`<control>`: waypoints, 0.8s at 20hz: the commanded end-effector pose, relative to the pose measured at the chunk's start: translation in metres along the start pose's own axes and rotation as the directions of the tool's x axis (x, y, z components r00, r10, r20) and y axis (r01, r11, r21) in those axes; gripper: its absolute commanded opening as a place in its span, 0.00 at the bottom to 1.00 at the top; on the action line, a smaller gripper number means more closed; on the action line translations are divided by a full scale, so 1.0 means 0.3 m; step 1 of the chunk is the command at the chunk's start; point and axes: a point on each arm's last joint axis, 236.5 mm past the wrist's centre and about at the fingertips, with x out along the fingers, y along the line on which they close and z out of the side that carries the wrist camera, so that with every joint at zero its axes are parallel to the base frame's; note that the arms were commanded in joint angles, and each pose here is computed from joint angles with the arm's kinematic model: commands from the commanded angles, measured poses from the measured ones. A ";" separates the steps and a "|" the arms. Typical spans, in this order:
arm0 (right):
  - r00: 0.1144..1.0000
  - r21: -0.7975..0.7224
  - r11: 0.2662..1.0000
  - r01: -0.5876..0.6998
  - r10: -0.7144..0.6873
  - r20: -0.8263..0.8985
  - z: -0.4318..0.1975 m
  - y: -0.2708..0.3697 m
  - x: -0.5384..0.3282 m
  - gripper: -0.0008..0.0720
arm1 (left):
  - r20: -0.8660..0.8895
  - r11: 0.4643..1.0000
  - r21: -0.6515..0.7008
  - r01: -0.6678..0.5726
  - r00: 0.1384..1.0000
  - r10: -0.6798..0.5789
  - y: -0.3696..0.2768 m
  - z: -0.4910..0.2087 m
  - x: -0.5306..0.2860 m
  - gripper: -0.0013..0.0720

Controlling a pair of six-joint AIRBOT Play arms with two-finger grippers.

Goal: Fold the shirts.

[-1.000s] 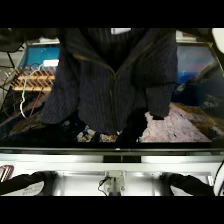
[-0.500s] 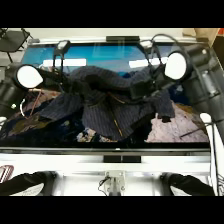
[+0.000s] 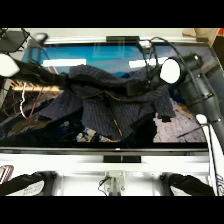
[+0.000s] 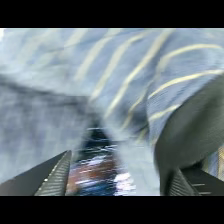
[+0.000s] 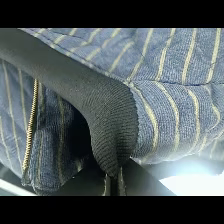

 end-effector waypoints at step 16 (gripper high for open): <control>0.998 0.138 0.988 -0.070 0.068 0.015 0.012 0.055 0.003 0.14 | -0.302 0.927 -0.289 -0.238 0.942 0.147 0.933 -0.565 0.178 0.94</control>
